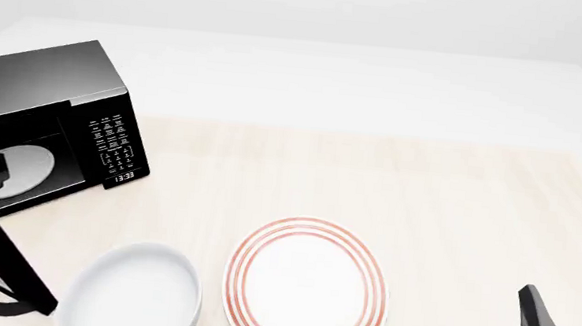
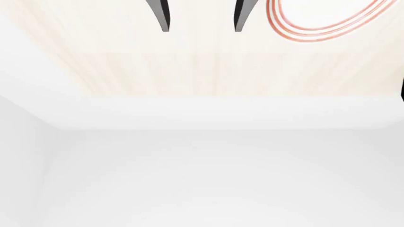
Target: Open the microwave.
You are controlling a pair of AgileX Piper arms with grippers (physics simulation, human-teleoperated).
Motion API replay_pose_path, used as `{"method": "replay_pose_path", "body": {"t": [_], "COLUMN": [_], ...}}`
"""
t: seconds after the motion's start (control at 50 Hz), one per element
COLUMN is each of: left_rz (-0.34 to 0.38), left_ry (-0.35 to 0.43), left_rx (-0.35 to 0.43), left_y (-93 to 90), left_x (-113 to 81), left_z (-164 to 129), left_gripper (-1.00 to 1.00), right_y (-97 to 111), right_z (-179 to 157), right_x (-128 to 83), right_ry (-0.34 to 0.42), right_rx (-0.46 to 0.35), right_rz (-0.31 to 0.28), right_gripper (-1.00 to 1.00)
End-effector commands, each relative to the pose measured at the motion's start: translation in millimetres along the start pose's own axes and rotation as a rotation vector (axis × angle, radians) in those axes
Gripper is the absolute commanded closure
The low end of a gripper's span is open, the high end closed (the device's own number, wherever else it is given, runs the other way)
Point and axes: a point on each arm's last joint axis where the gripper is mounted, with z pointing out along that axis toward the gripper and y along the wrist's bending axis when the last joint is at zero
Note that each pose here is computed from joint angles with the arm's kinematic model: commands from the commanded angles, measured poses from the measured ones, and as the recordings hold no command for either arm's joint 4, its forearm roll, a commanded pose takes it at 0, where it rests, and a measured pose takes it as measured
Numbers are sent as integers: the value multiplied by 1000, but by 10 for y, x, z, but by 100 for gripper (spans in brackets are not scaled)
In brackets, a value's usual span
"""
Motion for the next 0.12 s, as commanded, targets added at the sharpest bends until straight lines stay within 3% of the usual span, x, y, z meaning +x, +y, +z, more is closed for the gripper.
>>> {"method": "replay_pose_path", "body": {"t": [0.02,0.12], "left_rz": [-5,-5], "left_ry": [-2,-2], "left_rx": [-5,-5], "left_y": [19,19], "left_x": [31,31], "left_z": [-43,-43], "left_gripper": [-100,-100], "right_y": [0,0], "right_z": [0,0], "right_x": [0,0], "right_ry": [0,0], "right_rx": [0,0], "right_rz": [0,0], "right_gripper": [-100,-100]}}
